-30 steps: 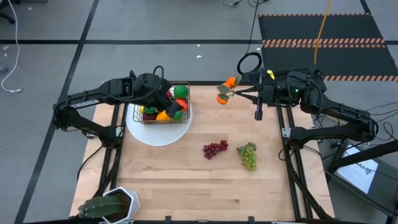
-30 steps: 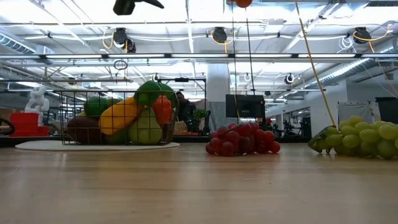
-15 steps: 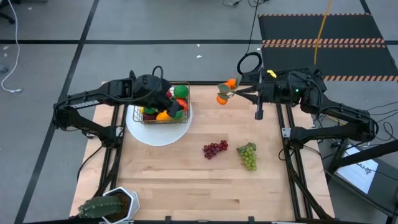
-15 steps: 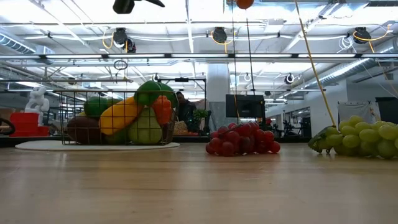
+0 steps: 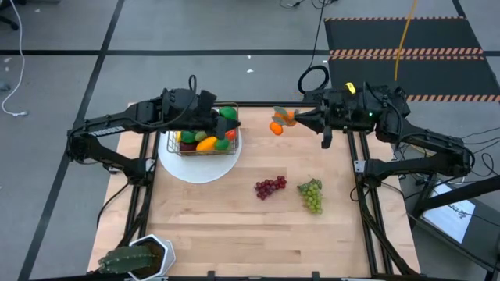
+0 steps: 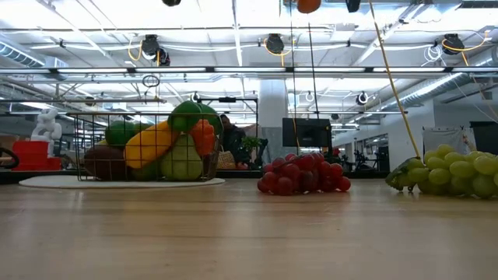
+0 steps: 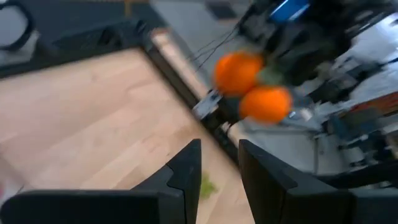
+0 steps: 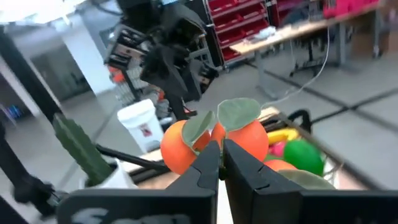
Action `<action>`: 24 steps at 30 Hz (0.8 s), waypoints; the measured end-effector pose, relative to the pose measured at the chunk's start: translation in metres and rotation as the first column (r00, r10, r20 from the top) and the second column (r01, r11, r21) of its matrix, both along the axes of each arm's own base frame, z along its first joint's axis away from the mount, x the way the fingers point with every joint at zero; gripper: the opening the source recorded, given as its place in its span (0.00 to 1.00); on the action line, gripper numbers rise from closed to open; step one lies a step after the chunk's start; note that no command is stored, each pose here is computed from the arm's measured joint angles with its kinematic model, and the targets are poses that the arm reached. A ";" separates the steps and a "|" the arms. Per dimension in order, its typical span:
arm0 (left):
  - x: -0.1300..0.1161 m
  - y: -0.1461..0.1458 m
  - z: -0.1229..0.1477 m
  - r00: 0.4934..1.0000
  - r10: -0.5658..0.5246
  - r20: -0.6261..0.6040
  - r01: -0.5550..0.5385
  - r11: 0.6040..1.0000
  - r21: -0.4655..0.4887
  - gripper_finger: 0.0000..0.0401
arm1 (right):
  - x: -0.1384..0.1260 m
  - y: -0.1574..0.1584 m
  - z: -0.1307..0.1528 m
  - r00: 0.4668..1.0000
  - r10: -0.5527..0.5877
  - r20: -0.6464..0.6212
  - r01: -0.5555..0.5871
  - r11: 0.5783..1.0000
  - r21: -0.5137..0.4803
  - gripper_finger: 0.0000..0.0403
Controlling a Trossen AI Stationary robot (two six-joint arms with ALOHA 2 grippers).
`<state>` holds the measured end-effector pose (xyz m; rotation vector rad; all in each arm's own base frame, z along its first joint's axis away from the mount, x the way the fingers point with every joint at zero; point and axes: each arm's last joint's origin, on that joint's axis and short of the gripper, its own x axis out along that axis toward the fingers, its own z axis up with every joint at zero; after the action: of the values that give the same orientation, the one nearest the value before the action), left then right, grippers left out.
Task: Build produce basket
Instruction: Put the oranges into the wired basket
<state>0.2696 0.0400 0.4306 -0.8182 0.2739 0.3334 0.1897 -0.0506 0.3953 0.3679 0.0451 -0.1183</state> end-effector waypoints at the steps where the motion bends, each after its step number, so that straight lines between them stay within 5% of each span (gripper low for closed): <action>1: 0.001 -0.001 0.003 0.999 -0.005 0.031 0.005 1.000 0.013 0.26 | 0.001 -0.001 -0.001 1.000 -0.013 -0.001 0.013 0.999 0.042 0.01; 9: 0.028 -0.021 0.008 0.988 -0.061 0.139 0.027 0.971 0.239 0.27 | 0.018 -0.009 -0.013 0.989 -0.141 -0.039 0.145 0.910 0.388 0.01; 15: 0.056 -0.036 -0.012 0.994 -0.074 0.075 0.045 0.940 0.338 0.36 | 0.034 -0.013 -0.027 0.983 -0.156 -0.101 0.185 0.776 0.603 0.01; 19: 0.074 -0.047 -0.023 0.996 -0.079 0.051 0.047 0.887 0.460 0.49 | 0.042 -0.016 -0.034 0.977 -0.170 -0.128 0.211 0.679 0.703 0.02; 24: 0.092 -0.054 -0.039 0.999 -0.036 -0.028 0.046 0.796 0.604 0.60 | 0.049 -0.016 -0.041 0.982 -0.116 -0.152 0.191 0.649 0.737 0.02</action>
<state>0.3612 -0.0139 0.3915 -0.1707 0.1803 0.3590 0.2386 -0.0666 0.3546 1.2141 0.1581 -0.2894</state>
